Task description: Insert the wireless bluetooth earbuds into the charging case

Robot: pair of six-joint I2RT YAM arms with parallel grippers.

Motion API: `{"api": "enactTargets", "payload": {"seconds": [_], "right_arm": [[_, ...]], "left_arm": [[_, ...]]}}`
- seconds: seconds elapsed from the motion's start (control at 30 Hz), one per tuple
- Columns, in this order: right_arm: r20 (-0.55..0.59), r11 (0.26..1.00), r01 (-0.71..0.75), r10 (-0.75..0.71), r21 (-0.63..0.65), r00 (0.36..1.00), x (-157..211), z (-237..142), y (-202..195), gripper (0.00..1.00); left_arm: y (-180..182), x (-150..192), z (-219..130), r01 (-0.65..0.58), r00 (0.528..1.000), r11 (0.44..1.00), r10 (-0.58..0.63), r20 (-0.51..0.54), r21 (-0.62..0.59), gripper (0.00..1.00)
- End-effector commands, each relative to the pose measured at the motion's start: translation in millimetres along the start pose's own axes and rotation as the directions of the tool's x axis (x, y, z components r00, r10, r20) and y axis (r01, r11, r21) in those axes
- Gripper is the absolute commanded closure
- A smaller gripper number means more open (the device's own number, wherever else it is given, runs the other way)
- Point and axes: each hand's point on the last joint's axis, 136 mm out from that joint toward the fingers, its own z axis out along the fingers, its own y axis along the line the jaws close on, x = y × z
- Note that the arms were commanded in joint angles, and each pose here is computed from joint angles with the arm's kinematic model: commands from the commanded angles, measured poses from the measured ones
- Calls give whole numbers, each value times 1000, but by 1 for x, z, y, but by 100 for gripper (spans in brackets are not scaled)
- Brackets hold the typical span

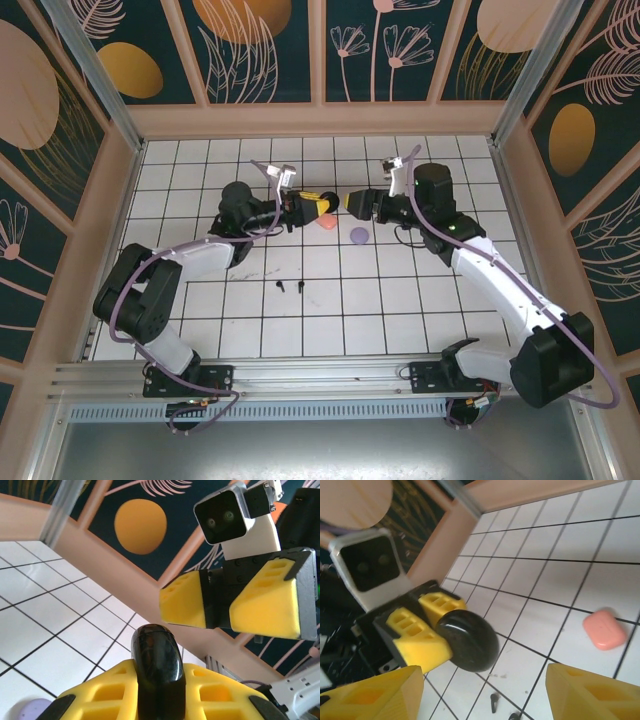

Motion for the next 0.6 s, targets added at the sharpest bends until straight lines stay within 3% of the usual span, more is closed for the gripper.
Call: {"api": "enactTargets", "payload": {"seconds": [0.0,0.27,0.57], "right_arm": [[-3,987,109,-110,-120,994,1,5,19,35],[-33,990,83,-87,-112,996,8,20,11,40],[-23,999,33,-33,-12,999,9,27,-27,50]], "left_arm": [[-23,-5,2,-51,997,995,56,-55,86,100],[-28,-11,4,-61,996,993,67,-57,105,100],[-43,-19,2,-82,995,987,90,-53,138,100]]}}
